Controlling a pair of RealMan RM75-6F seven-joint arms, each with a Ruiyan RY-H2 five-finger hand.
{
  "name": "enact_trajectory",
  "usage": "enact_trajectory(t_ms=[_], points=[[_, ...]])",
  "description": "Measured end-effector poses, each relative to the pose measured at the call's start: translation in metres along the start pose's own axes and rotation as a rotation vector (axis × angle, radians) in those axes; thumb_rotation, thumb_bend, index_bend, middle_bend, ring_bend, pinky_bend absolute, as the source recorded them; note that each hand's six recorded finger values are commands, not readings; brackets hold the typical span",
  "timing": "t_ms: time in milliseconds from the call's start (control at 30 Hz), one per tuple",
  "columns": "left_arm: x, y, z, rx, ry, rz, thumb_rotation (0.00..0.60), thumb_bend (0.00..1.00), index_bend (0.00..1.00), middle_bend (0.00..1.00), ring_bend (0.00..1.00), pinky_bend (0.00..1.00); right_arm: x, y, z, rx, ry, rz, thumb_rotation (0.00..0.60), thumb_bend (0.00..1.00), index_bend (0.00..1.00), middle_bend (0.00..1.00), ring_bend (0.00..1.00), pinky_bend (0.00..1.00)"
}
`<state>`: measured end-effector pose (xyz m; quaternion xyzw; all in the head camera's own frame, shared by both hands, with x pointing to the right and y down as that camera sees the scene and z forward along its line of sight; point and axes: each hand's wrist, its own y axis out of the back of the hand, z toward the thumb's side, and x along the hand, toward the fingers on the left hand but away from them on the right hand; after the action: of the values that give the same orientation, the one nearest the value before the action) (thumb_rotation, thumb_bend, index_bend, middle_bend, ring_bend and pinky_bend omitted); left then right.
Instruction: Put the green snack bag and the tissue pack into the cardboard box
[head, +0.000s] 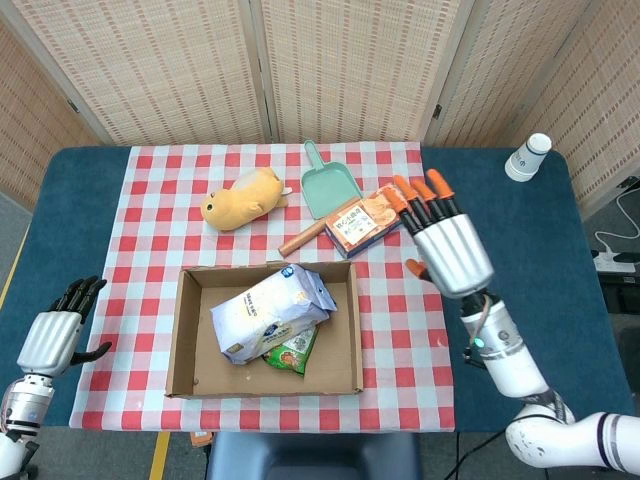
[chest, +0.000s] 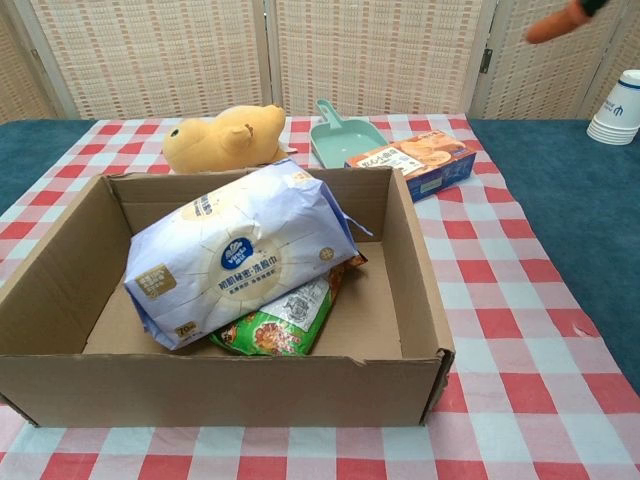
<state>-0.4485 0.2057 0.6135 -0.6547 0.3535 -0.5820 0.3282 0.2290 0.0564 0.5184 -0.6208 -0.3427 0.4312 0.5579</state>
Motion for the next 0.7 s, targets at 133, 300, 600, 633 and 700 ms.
enact_trajectory(t_ms=[133,300,600,633,700], points=[[0.000,-0.002,0.001,0.004,0.002,-0.004,0.600,0.19,0.08,0.01,0.00,0.22,0.033,-0.009,-0.048,0.011,-0.091,0.021,0.600,0.00,0.06,0.00,0.00,0.00],[0.001,-0.001,-0.001,0.002,0.009,-0.002,0.600,0.19,0.08,0.01,0.00,0.22,0.081,-0.026,-0.107,0.034,-0.208,0.069,0.600,0.00,0.09,0.00,0.00,0.00],[-0.001,0.004,-0.003,0.001,0.010,0.014,0.600,0.19,0.09,0.01,0.00,0.22,0.189,-0.067,-0.171,0.032,-0.427,0.215,0.600,0.00,0.08,0.00,0.00,0.00],[-0.002,0.004,-0.003,0.001,0.011,0.017,0.600,0.19,0.09,0.01,0.00,0.22,0.198,-0.070,-0.173,0.024,-0.442,0.228,0.600,0.00,0.08,0.00,0.00,0.00],[-0.002,0.004,-0.003,0.001,0.010,0.018,0.600,0.19,0.09,0.01,0.00,0.22,0.209,-0.073,-0.175,-0.001,-0.459,0.236,0.600,0.00,0.08,0.00,0.00,0.00]])
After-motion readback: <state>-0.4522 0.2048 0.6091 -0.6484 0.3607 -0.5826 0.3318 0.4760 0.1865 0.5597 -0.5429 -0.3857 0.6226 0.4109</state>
